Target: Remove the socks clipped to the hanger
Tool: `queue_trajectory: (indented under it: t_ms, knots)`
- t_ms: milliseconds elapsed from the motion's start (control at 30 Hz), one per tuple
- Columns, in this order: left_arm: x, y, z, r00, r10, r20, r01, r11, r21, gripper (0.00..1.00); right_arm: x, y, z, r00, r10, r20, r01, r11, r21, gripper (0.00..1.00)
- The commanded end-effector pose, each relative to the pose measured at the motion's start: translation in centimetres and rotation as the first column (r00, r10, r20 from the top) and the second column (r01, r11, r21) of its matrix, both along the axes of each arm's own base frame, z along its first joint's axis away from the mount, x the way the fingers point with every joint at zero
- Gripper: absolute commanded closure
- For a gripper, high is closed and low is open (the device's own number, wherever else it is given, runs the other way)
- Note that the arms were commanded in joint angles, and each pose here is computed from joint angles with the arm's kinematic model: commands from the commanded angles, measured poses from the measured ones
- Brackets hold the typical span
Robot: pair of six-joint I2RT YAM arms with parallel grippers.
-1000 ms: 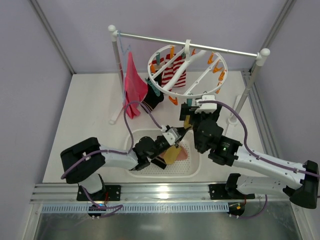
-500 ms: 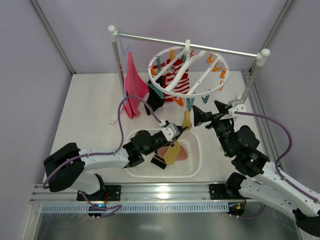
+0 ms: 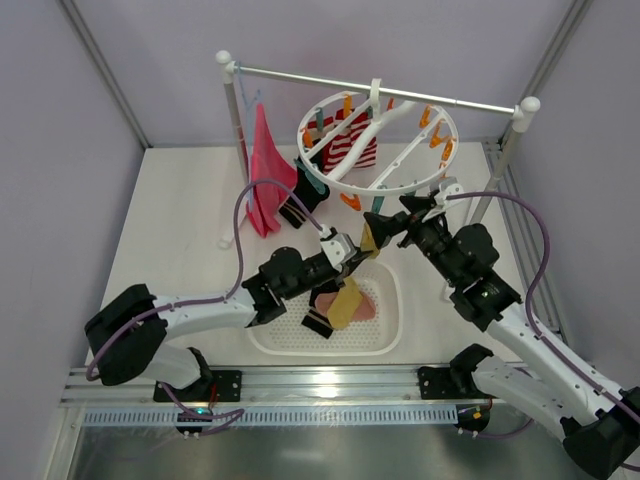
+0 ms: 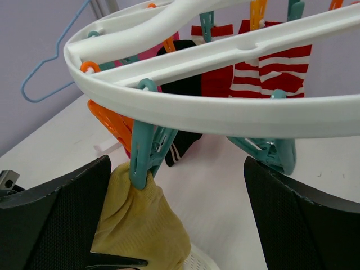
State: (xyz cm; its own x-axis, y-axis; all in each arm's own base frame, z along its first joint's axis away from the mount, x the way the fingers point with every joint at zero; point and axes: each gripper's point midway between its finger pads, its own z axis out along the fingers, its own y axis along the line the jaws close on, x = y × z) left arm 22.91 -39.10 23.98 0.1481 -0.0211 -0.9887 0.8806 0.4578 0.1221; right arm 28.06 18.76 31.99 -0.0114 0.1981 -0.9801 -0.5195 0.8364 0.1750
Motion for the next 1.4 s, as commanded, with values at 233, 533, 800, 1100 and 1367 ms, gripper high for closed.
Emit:
queue_trajectory:
  t_ms: [233,533,800,1100,1367]
  knots:
    - [-1.5,0.1,2.1,0.991,-0.136,-0.019,0.135,0.99,-0.036,1.0,-1.3,2.5,3.2,0.963,0.25,0.104,-0.261,0.958,0.115,0.0]
    - [-2.6,-0.1,2.5,0.981,-0.193,-0.01,0.192,0.98,-0.047,1.0,-0.7,2.7,2.9,0.951,0.289,0.109,-0.304,0.939,0.16,0.0]
    - [-3.7,-0.2,2.6,0.968,-0.249,0.001,0.249,0.967,-0.049,1.0,-0.8,3.1,3.2,0.92,0.368,0.133,-0.388,0.898,0.205,0.0]
    - [-3.8,-0.5,2.5,0.964,-0.265,-0.017,0.263,0.963,-0.064,1.0,-1.9,3.9,3.5,0.877,0.452,0.165,-0.479,0.85,0.22,0.0]
    - [-4.3,-1.1,2.3,0.952,-0.306,-0.021,0.305,0.95,-0.064,1.0,-2.4,4.3,3.6,0.855,0.489,0.173,-0.518,0.823,0.232,0.0]
